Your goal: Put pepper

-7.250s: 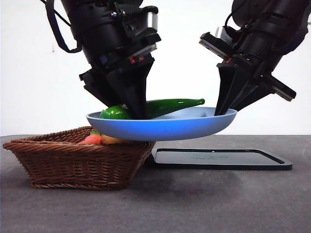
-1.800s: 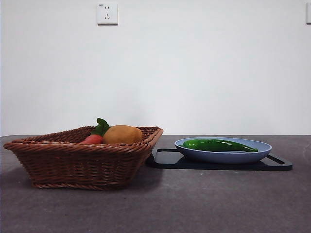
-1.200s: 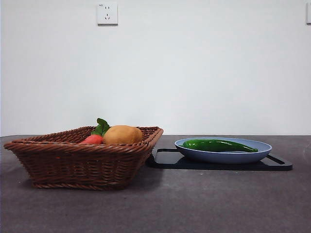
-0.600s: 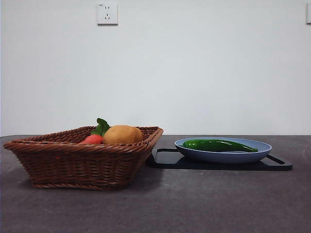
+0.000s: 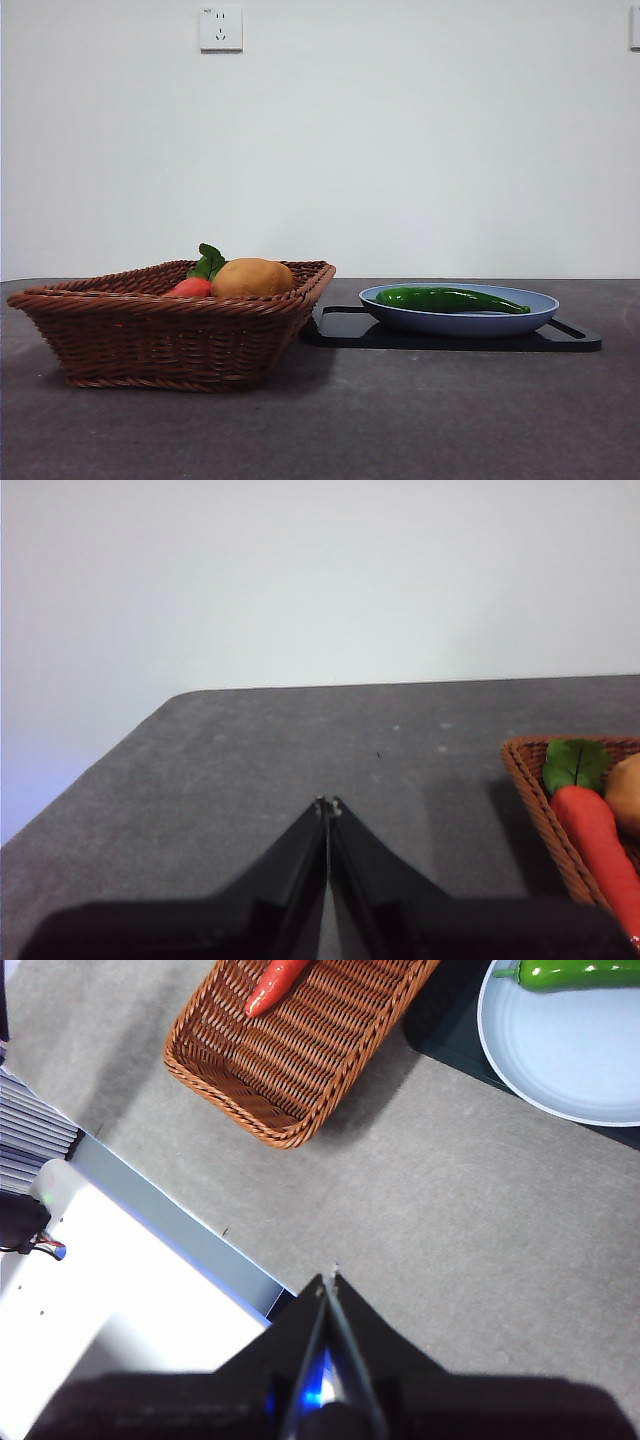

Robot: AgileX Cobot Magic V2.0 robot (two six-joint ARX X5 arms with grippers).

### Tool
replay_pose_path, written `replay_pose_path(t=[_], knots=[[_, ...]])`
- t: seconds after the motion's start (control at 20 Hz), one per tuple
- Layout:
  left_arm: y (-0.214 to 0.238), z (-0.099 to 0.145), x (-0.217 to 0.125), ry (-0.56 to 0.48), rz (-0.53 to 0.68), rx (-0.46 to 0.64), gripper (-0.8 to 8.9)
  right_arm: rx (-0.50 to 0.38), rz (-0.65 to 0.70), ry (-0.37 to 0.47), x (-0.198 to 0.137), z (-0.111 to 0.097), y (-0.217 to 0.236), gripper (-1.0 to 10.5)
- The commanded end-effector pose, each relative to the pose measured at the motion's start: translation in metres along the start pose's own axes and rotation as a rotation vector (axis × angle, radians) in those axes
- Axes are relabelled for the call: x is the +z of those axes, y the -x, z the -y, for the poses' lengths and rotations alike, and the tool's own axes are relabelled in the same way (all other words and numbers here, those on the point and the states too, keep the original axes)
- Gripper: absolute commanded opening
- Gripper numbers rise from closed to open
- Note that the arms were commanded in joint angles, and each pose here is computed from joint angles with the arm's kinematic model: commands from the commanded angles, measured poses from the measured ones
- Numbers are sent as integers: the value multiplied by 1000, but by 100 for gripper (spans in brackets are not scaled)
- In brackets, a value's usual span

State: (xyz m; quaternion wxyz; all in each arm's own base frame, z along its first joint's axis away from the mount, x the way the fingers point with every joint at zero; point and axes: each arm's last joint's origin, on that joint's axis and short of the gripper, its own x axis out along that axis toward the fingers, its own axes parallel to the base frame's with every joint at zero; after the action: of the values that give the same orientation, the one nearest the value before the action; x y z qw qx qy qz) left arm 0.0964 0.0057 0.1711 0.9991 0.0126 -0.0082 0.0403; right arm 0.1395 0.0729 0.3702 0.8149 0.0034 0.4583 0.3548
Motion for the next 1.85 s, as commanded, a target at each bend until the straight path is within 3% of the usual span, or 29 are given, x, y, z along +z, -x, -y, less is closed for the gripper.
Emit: replay_pose_path(t=[0.05, 0.35, 1.05, 1.1, 1.15, 1.25, 1.4, 1.55, 1.7, 1.85], knots=[[0, 0, -5, 13, -41, -4, 8, 1, 13, 8, 4, -2, 2, 11], [2, 0, -20, 47, -193, -5, 8, 1, 13, 8, 4, -2, 2, 11], [2, 0, -20, 47, -191, -4, 8, 1, 13, 9, 4, -2, 2, 11], [2, 0, -20, 47, -191, -4, 8, 1, 13, 16, 4, -2, 2, 11], [2, 0, -20, 47, -191, -4, 8, -22, 37, 75, 5, -1, 4, 11], [2, 0, -20, 47, -190, -4, 8, -131, 182, 116, 6, 5, 17, 11], [2, 0, -20, 47, -190, -4, 8, -155, 486, 137, -3, 12, 31, 11], [2, 0, -20, 47, -190, -4, 8, -256, 688, 122, -36, 30, 19, 11], [2, 0, -20, 47, -190, -4, 8, -351, 825, 143, -69, 46, -4, 11], [2, 0, -20, 47, -190, -4, 8, -445, 916, 104, -96, 58, -25, 11]])
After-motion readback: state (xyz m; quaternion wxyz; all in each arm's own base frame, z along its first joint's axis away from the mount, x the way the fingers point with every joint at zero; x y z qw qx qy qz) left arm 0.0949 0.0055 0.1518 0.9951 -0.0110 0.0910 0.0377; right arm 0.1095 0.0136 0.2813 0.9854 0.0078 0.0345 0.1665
